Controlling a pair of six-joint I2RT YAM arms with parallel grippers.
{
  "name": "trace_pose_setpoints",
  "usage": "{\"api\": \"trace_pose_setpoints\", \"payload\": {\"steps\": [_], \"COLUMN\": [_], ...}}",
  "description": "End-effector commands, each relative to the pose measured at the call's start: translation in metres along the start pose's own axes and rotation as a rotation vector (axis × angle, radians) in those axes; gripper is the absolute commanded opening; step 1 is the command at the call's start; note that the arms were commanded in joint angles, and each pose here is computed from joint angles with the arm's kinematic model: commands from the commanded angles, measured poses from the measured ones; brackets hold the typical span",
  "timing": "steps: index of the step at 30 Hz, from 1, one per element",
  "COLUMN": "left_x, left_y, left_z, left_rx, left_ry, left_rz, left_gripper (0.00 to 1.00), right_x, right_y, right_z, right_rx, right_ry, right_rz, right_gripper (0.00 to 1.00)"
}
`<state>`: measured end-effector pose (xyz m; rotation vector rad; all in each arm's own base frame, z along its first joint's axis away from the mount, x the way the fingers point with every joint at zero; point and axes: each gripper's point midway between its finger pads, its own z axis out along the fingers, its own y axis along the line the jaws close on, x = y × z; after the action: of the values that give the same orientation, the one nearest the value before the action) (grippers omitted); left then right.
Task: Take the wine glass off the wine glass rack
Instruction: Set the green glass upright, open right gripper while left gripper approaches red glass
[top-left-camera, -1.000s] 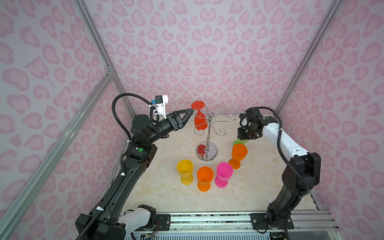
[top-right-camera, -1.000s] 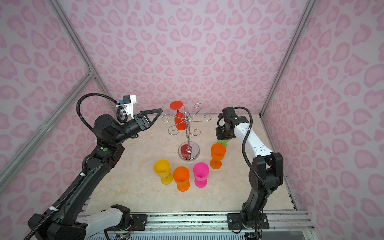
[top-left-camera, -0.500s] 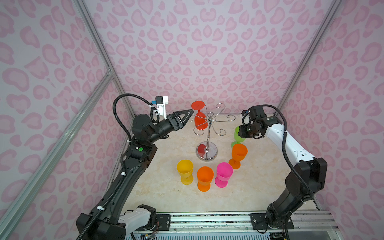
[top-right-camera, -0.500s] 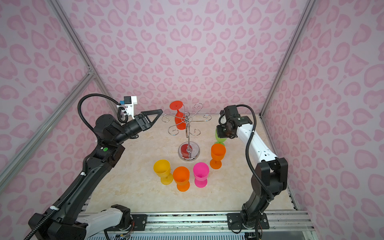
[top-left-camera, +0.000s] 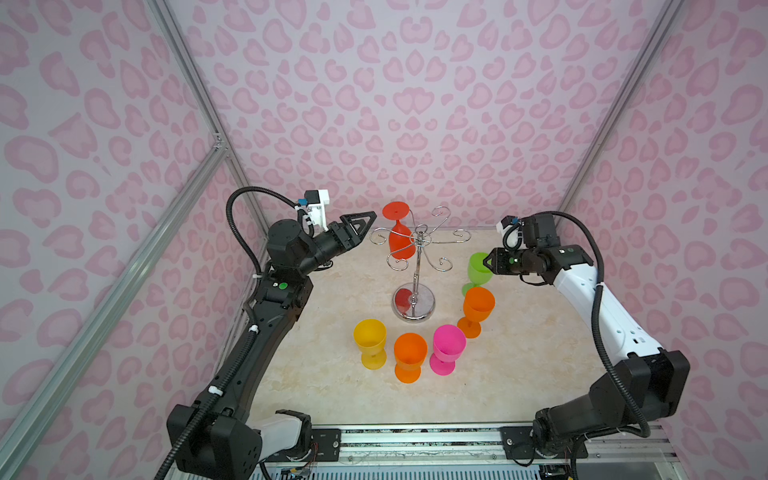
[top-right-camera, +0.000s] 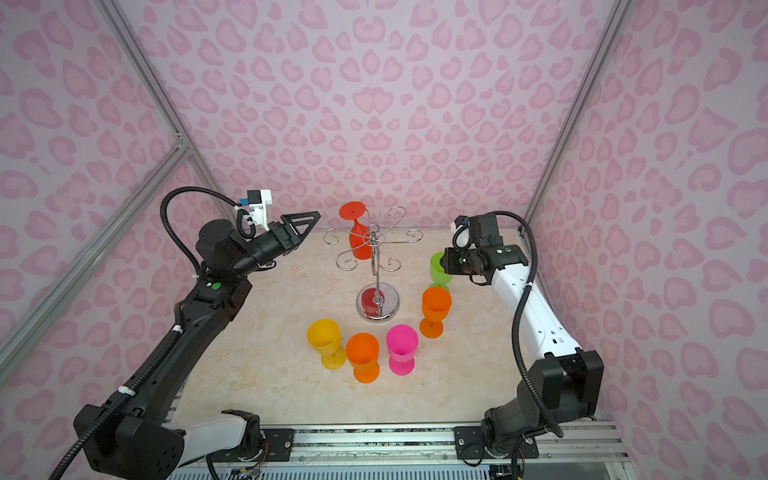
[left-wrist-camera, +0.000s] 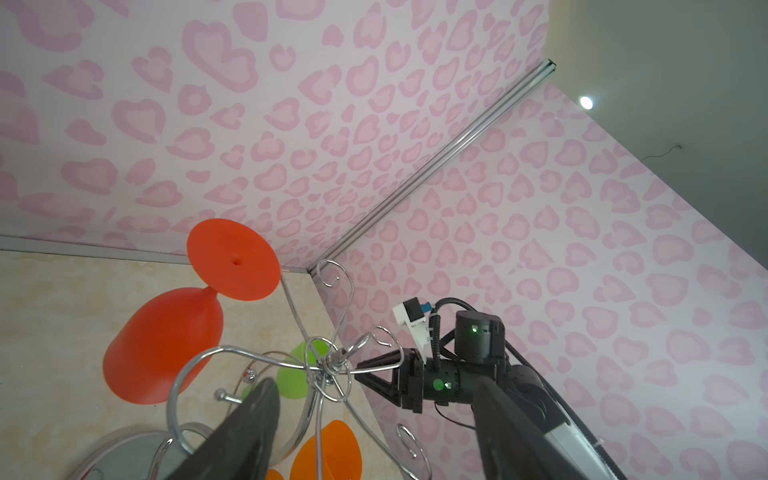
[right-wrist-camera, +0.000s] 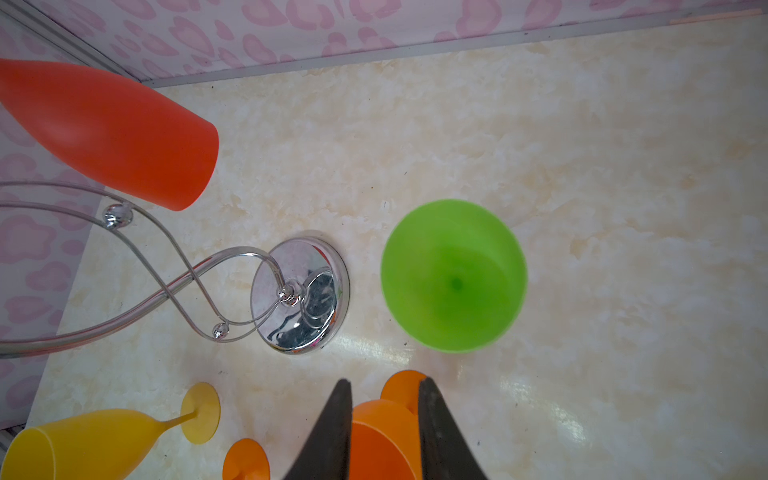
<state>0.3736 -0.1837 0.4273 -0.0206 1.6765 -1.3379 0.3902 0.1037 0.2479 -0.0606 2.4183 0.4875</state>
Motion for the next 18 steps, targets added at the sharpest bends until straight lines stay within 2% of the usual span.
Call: {"api": "trace_pose_setpoints", "payload": {"steps": [1,5,12,18], "left_x": [-0.013,-0.017,-0.016,-0.012], "left_y": [0.006,0.026,0.056,0.077], "left_z": [0.007,0.026,0.056,0.077], "left_rx": [-0.020,-0.029,-0.032,-0.014], "left_ry": [-0.031,-0.003,0.046,0.083], "left_rz": [0.062,0.059,0.017,-0.027], "left_gripper": [0.75,0.71,0.71,0.69], "right_x": [-0.012,-0.018,-0.020,-0.019], "right_y": [0.003,-0.006,-0.024,-0.030], "right_z": [-0.014,-0.033,-0.056,-0.062], "right_rx": [-0.025,-0.014,0.006,-0.004], "right_ry": [-0.104,-0.182,-0.270,-0.294], "right_rz": [0.026,0.071,0.132,0.154], "right_gripper": [0.29,0.30,0.30,0.30]}}
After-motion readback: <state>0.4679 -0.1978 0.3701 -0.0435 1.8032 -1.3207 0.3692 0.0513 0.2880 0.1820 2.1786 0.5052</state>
